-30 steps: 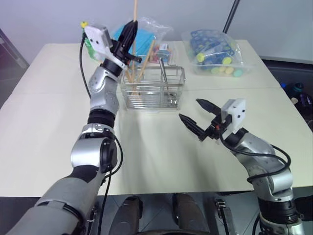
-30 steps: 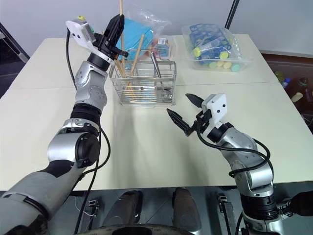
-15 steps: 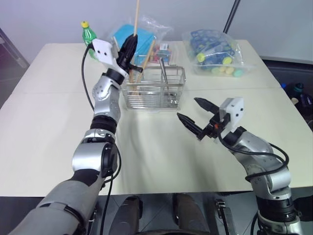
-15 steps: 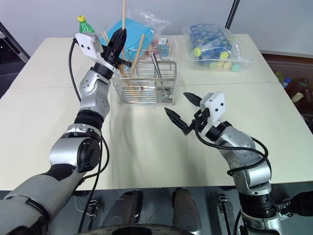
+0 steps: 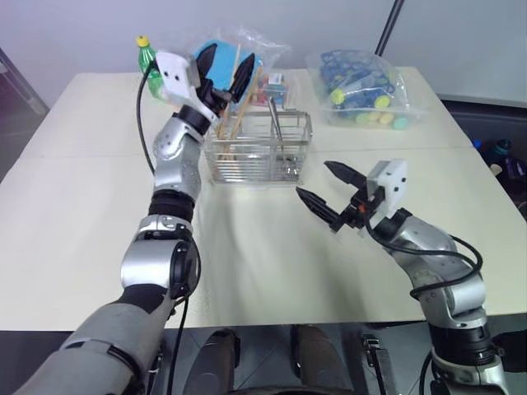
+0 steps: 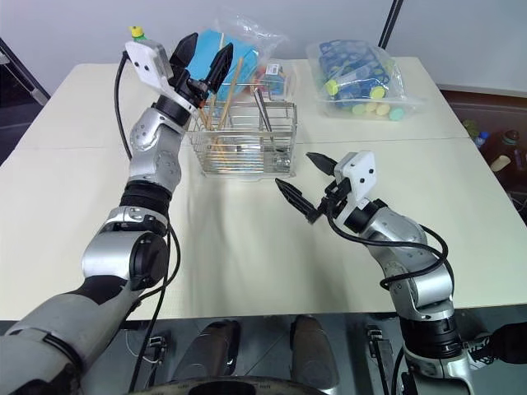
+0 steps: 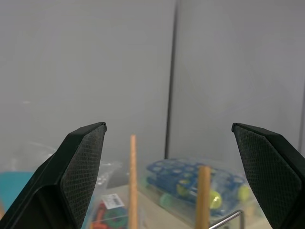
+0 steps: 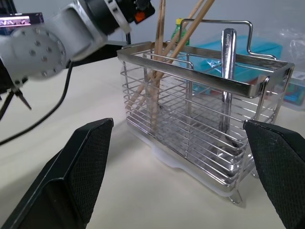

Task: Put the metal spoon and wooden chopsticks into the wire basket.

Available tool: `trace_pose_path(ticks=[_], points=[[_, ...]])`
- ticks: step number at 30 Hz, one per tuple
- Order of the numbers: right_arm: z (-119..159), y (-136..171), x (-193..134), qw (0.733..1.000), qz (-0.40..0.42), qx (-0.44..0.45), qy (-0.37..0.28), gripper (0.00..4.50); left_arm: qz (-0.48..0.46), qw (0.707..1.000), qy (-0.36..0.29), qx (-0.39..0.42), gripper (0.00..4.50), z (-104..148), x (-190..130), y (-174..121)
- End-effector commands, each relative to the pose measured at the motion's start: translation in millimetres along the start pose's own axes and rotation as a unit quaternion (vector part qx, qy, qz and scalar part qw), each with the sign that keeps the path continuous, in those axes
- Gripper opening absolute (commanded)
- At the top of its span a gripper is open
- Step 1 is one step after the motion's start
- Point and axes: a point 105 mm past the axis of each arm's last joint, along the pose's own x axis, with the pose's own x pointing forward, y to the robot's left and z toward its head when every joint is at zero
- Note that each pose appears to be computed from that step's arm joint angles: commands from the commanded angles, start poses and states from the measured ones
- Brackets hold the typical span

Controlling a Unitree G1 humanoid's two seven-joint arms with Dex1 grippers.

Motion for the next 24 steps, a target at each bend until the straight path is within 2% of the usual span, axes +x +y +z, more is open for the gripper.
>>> trace_pose_path(ticks=[1, 6, 8, 17, 24], points=[[10, -3, -2, 1.0, 0.018, -0.024, -0.009, 4.5, -0.01, 0.999, -0.031, 0.026, 4.41, 44, 7, 1], [12, -8, -5, 0.999, 0.029, -0.029, -0.002, 4.5, 0.005, 0.998, -0.006, 0.059, 4.41, 61, -4, 8], [14, -11, -7, 0.999, 0.041, -0.028, 0.001, 4.5, -0.006, 0.997, 0.029, 0.077, 4.41, 64, -23, 10], [25, -6, -14, 0.996, 0.081, -0.028, 0.009, 4.5, -0.03, 0.987, 0.146, 0.06, 4.41, 59, -92, -4], [27, -2, -24, 0.996, 0.083, -0.017, 0.017, 4.5, 0.005, 0.98, 0.192, 0.043, 4.41, 56, -133, -17]])
